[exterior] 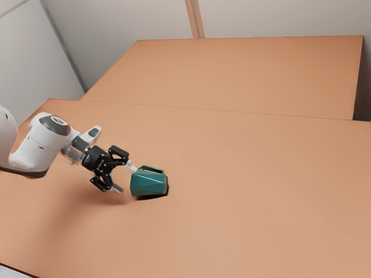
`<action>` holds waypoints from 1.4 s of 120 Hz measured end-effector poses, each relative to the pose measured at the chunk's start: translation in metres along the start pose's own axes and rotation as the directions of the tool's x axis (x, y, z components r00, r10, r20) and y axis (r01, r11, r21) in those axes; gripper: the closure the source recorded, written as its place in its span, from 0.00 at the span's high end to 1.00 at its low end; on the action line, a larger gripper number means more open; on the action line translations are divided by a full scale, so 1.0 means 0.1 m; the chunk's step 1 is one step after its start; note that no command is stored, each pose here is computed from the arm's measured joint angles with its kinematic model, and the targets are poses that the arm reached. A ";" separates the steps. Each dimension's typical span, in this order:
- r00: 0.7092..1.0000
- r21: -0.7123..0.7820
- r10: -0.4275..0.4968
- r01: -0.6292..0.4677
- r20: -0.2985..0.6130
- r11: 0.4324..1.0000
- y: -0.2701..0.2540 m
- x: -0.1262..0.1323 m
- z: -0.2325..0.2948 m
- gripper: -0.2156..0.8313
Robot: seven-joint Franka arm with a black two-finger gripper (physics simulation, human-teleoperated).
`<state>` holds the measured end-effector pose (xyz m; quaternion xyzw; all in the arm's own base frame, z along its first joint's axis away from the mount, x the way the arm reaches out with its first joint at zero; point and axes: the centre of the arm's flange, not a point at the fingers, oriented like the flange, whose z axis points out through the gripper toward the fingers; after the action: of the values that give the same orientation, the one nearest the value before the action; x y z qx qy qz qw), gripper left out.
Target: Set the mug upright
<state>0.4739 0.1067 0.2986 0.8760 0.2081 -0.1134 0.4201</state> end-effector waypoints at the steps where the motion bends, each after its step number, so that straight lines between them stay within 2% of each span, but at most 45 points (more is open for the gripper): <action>1: 1.000 -0.002 0.000 0.000 0.001 1.000 0.00 0.00 0.01 0.79; 67: 0.998 -0.021 0.059 -0.060 -0.019 0.998 0.07 0.18 0.08 0.79; 112: 0.993 0.006 0.114 -0.114 -0.012 0.993 0.23 0.43 0.16 0.79; 127: 0.992 0.009 0.129 -0.129 -0.005 0.992 0.31 0.43 0.23 0.67; 143: 0.991 0.011 0.130 -0.130 -0.005 0.991 0.33 0.43 0.23 0.39; 151: 0.991 0.012 0.132 -0.132 -0.007 0.991 0.35 0.42 0.22 0.28; 168: 0.988 0.017 0.153 -0.153 -0.004 0.988 0.49 0.37 0.24 0.15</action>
<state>0.5291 0.0706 0.3040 0.8930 0.1405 -0.0803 0.4200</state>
